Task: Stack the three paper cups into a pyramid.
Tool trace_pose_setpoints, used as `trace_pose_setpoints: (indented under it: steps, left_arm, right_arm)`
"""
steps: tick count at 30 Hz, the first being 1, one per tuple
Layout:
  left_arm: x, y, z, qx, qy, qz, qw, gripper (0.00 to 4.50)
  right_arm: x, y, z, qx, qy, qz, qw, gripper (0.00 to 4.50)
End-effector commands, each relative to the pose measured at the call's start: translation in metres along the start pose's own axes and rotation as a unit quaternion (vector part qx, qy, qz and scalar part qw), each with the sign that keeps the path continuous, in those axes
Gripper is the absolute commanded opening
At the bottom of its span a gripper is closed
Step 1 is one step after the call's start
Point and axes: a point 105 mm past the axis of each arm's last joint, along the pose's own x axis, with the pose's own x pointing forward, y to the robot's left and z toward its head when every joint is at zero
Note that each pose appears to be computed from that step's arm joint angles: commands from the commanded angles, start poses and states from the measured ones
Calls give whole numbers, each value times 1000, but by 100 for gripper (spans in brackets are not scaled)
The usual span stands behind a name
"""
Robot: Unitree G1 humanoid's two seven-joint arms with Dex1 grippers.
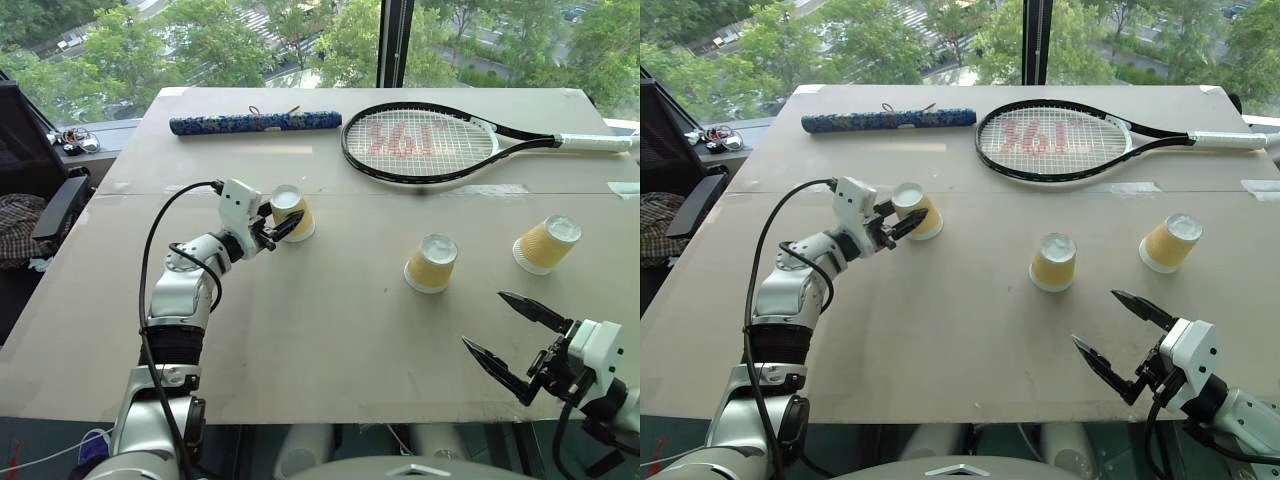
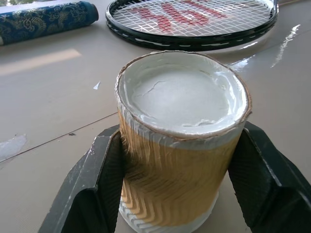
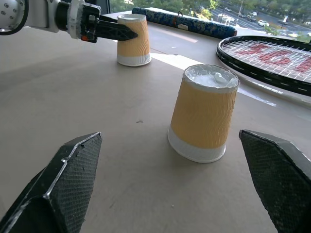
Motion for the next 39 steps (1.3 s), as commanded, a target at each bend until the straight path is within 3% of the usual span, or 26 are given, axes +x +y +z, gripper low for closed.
trace_pose_setpoints:
  steps: [1, 6, 12, 18, 31, 33, 35, 36, 39]
  left_arm:
    - [-4, -50, 38, -17, -43, -173, 984, 242]
    - [15, -86, 34, -28, -21, -249, 968, 242]
    - [36, -112, 11, 5, -5, -279, 960, 242]
    - [46, -117, -6, 46, 8, -274, 961, 242]
    - [59, -123, -7, 54, 1, -281, 958, 242]
    - [61, -124, -4, 30, -3, -281, 959, 344]
    - [60, -124, 1, 34, -13, -279, 959, 418]
    - [58, -122, 4, 36, -16, -277, 960, 442]
    - [49, -118, 9, 37, -17, -275, 961, 442]
  right_arm:
    - [-6, -3, 8, -13, 1, -11, 1000, 450]
    - [-17, -15, 3, -20, 19, -32, 999, 450]
    - [-20, -15, 5, -23, 19, -42, 999, 450]
    - [-18, -11, 5, -21, 15, -52, 998, 450]
    - [-22, -7, 3, -20, 17, -60, 998, 450]
    - [-23, -7, 2, -20, 17, -59, 998, 450]
    - [-23, -7, 2, -20, 18, -56, 998, 450]
    - [-23, -7, 1, -20, 19, -54, 998, 450]
    - [-24, -6, 1, -18, 21, -39, 999, 450]
